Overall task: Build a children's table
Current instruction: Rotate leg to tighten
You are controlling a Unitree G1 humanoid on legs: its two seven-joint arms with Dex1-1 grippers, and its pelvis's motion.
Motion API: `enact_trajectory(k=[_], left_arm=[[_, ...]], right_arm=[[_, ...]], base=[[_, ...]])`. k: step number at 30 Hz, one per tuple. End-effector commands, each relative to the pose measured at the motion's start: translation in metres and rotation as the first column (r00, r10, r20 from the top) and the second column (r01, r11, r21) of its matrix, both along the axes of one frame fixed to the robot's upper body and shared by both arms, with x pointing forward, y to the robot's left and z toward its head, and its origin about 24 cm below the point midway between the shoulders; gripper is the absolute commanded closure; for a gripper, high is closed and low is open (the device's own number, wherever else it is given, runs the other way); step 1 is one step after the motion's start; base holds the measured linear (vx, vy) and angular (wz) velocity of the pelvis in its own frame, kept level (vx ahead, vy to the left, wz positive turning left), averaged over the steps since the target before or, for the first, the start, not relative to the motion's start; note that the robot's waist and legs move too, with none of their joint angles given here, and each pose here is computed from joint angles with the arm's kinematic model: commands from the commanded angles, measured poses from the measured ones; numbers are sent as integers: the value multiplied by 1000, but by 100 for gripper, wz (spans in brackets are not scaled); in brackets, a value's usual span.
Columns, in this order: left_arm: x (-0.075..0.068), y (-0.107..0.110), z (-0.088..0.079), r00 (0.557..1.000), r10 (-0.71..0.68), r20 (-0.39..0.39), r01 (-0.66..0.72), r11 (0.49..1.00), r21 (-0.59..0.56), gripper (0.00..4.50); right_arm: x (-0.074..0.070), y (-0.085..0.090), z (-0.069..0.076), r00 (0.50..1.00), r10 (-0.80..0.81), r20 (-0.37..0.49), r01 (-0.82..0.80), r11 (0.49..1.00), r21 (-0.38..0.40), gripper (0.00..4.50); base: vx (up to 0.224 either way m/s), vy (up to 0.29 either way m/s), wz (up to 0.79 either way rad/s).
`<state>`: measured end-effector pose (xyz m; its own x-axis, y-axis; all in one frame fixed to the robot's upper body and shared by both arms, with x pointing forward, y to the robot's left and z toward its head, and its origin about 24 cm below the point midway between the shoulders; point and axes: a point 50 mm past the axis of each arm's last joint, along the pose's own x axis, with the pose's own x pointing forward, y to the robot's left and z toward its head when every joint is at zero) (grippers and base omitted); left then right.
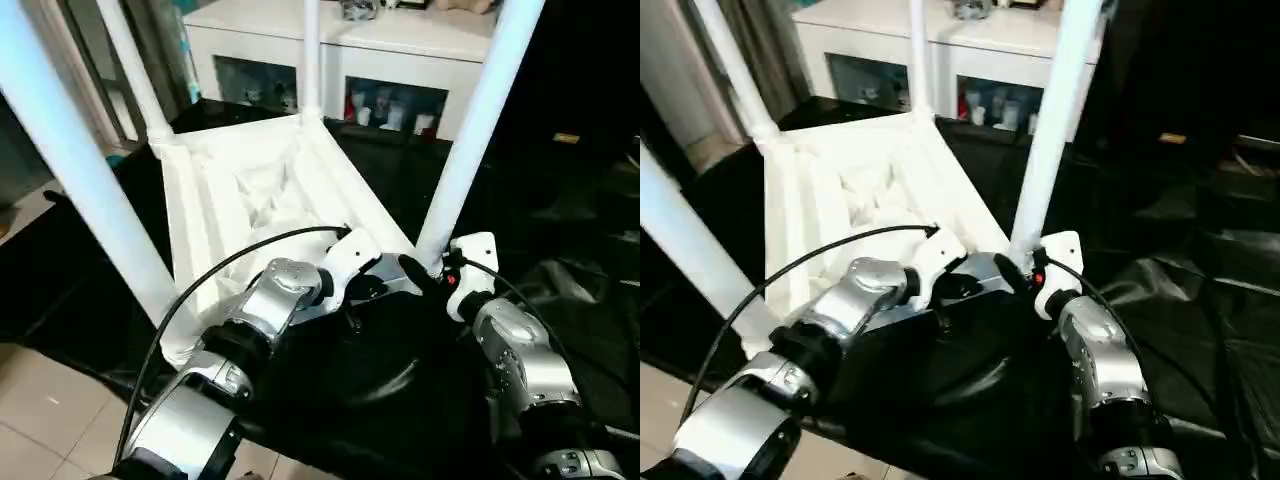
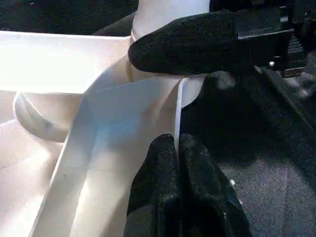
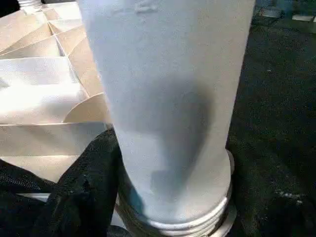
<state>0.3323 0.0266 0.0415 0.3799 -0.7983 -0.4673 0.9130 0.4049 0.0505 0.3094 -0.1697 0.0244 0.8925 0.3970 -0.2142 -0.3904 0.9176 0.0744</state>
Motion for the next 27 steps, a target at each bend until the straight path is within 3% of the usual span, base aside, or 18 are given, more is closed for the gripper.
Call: enact_trajectory(k=[1, 10, 13, 18, 23, 27], left_arm=[[1, 3, -6, 998, 60, -1, -60, 998, 9, 450], [-12, 25, -8, 982, -183, -43, 182, 983, -25, 450], [-23, 44, -7, 941, -329, -84, 325, 944, -54, 450], [-27, 58, -7, 921, -367, -132, 361, 930, -69, 450], [-33, 63, -7, 898, -407, -167, 398, 913, -85, 450], [-33, 62, -6, 897, -412, -161, 403, 911, -86, 450]], right_arm=[[-6, 27, -6, 992, 129, -9, -129, 992, 14, 99], [-18, 6, 7, 923, 384, 17, -383, 923, -23, 99], [-30, -8, 12, 853, 522, -19, -522, 852, -33, 99], [-40, -16, 15, 785, 617, -52, -619, 785, -13, 99], [-41, -16, 19, 758, 650, -46, -651, 759, 6, 99], [-42, -12, 16, 736, 674, -64, -675, 738, 14, 124]], base=[[0, 0, 0], [0, 0, 0], [0, 0, 0], [0, 0, 0], [0, 0, 0], [0, 0, 0]])
